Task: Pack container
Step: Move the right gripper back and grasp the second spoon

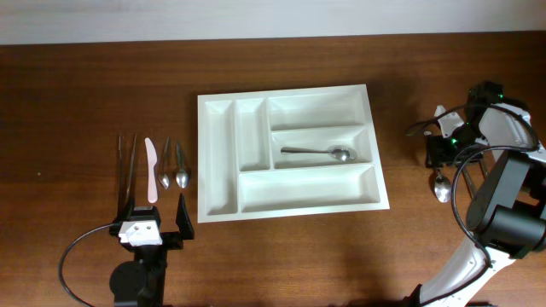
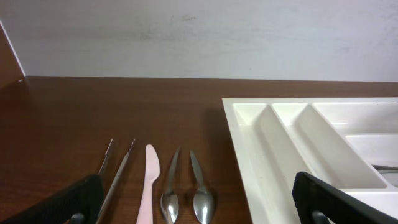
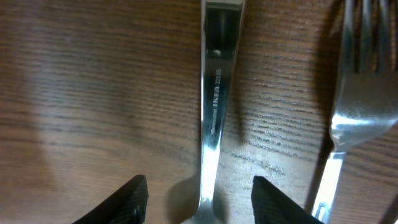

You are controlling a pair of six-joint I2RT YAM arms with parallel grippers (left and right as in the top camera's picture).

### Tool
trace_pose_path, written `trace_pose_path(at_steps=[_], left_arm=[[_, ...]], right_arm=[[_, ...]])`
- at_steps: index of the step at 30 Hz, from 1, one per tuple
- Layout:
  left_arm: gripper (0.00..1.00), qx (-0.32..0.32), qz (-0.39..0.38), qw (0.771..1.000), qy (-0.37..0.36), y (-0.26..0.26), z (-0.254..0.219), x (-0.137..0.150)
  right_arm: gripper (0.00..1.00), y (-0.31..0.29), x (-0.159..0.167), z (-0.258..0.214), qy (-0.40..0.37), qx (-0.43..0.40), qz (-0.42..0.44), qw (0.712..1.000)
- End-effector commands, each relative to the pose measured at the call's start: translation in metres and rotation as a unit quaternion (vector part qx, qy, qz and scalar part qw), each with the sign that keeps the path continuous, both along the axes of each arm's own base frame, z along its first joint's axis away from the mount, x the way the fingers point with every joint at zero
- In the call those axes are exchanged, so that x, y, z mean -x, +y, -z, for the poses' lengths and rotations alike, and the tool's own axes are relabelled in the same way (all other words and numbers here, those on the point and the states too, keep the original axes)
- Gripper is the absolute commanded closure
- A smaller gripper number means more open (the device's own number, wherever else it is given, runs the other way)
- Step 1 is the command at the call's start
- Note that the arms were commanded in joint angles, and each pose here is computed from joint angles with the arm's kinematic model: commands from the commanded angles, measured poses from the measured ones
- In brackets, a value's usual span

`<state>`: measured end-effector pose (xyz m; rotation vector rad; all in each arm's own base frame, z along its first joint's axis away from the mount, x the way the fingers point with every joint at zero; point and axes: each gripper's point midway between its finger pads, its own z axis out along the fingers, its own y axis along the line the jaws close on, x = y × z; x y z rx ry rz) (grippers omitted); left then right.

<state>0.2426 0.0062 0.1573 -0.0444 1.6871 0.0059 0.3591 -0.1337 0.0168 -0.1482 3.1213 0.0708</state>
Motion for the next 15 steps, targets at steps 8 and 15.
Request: trace_pose_path(at_steps=[8,15], left_arm=[[0.01,0.004,-0.004,1.000,0.000,0.001,0.002,0.000],[0.01,0.004,-0.004,1.000,0.000,0.001,0.002,0.000]], right_arm=[[0.49,0.001,0.006,0.020,0.001,0.010,0.007,1.000],[0.90,0.003,0.010,0.027,0.001,0.010,0.007,1.000]])
